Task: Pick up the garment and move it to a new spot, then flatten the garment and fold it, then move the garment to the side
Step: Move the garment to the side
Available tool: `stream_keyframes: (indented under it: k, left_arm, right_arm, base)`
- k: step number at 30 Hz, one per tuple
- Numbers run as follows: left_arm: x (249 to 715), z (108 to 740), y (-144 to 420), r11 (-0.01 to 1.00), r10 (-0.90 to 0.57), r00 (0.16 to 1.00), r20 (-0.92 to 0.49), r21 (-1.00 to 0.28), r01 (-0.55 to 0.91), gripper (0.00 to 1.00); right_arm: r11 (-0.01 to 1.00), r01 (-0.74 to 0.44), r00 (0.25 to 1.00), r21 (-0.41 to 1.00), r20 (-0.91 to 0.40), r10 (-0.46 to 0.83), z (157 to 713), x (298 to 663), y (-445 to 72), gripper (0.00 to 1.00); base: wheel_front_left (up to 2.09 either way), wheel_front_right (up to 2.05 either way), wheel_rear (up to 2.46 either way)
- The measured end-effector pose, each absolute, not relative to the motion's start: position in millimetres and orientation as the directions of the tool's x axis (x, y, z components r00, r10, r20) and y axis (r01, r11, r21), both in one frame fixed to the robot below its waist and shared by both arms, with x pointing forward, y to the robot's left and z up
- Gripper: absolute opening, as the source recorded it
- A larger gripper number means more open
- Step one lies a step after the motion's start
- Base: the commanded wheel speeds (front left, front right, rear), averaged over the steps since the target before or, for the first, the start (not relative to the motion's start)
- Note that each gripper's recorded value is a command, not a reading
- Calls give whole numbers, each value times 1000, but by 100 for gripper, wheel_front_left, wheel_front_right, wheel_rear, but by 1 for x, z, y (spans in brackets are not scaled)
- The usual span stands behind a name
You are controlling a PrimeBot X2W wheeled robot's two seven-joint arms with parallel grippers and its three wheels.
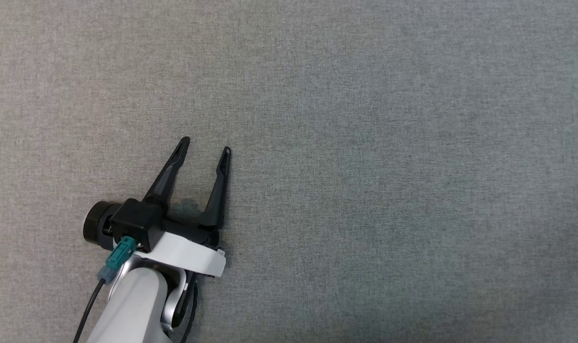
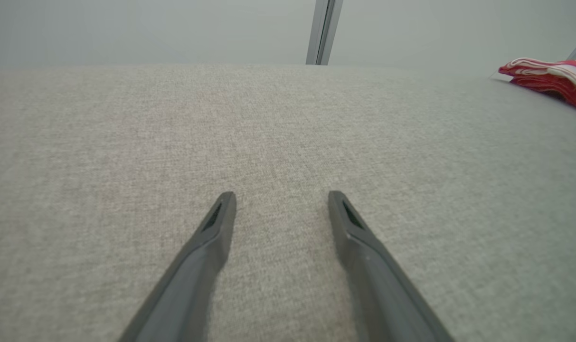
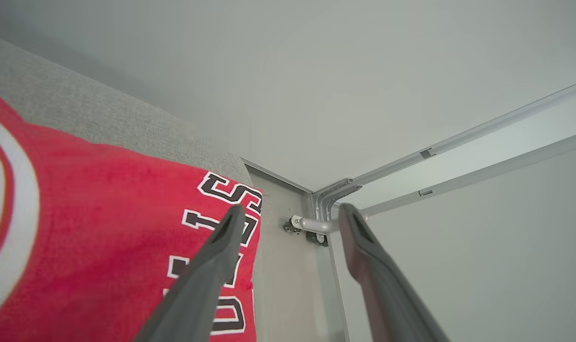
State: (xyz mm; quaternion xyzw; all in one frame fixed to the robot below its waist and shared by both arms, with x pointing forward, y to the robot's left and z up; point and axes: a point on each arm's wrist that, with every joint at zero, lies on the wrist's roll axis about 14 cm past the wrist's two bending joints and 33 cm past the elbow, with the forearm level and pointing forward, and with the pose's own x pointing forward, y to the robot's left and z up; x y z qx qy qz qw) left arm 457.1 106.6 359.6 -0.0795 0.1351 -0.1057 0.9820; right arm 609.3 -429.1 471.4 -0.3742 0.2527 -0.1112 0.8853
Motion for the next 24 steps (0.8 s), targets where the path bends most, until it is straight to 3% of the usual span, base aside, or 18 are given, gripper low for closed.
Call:
stream_keyframes:
  k: [15, 24]
  left_arm:
    - [457, 398, 103, 959, -226, 958, -174, -214, 187, 100]
    - [445, 454, 123, 962, -128, 990, -65, -249, 108, 100]
  right_arm:
    - [745, 24, 948, -667, -222, -229, 522, 610, -378, 100]
    - [902, 46, 997, -430, -30, -65, 566, 574, -299, 100]
  base:
    - [0, 0, 0]
    - [0, 0, 0]
